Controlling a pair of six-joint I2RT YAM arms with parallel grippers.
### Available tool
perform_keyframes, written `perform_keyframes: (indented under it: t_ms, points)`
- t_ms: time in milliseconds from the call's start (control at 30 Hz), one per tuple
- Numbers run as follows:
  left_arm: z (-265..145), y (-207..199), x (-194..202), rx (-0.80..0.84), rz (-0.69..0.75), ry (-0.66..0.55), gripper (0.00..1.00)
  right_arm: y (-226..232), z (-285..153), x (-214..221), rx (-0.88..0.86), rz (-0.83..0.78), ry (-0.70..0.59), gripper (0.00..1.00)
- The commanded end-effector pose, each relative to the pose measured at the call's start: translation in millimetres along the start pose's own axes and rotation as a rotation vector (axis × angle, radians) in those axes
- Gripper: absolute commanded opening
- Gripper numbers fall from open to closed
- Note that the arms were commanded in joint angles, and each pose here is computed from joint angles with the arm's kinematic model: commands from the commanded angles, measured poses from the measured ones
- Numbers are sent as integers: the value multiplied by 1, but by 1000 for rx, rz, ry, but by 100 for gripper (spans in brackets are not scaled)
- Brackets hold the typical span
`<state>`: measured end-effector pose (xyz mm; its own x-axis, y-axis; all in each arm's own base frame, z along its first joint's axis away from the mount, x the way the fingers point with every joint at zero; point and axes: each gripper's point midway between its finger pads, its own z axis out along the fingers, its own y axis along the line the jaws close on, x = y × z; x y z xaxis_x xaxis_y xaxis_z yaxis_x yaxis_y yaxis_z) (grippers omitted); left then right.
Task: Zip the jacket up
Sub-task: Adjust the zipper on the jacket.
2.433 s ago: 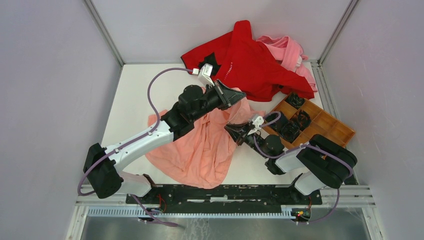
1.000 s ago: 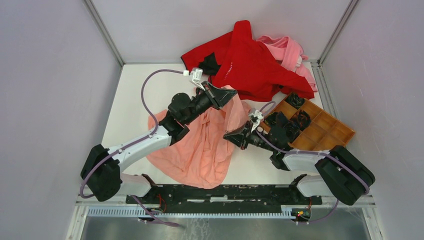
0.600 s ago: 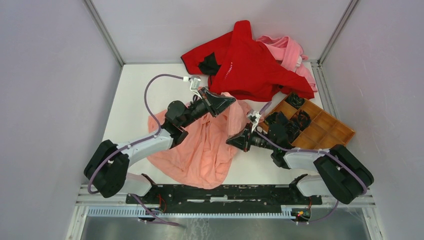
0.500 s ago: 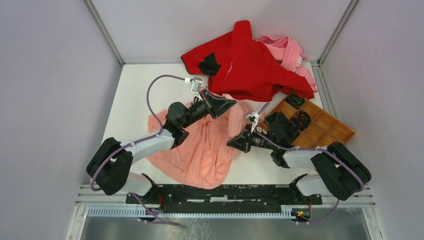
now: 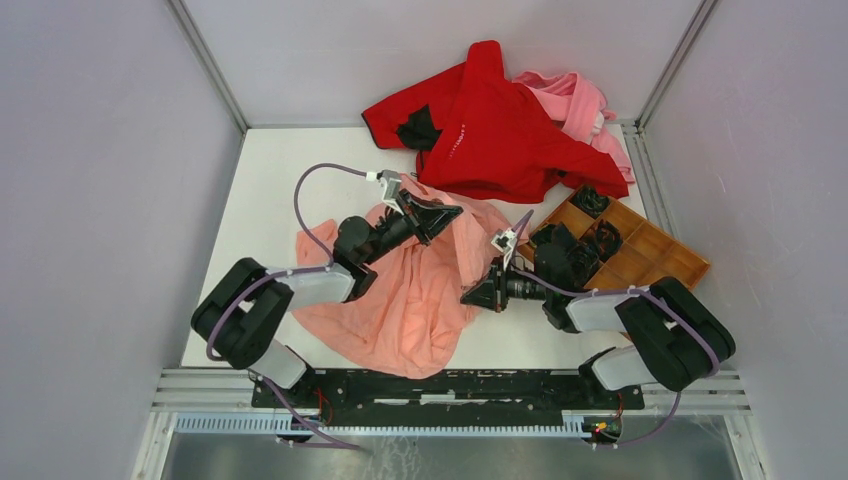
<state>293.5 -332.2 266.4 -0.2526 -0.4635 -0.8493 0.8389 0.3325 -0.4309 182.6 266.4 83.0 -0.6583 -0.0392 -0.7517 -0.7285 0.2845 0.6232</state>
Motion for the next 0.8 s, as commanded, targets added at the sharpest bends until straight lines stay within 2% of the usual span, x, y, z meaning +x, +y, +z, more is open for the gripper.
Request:
perform_keyframes:
  t_ms: [0, 133, 367, 500, 600, 667, 700, 767]
  points:
    - [7, 0, -25, 31, 73, -128, 2, 0, -4, 15, -29, 54, 47, 0]
    - [12, 10, -18, 1, 60, -114, 2, 2, -5, 11, -47, 53, 36, 0]
    - [4, 65, 20, -242, 52, 18, 2, -1, -11, 10, -44, 61, 28, 0]
    - [7, 75, 37, -259, 19, 64, 6, 1, -8, 11, -73, 92, 36, 0]
    - [9, 81, 44, -284, -1, 91, 18, 1, -8, 10, -84, 105, 40, 0]
    - [6, 86, 43, -326, -1, 101, 35, 0, -8, 8, -83, 108, 37, 0]
    - [4, 88, 42, -353, 2, 111, 39, 0, -8, 8, -84, 110, 36, 0]
    - [-6, 95, 39, -431, 15, 141, 55, -1, -8, 6, -87, 117, 37, 0]
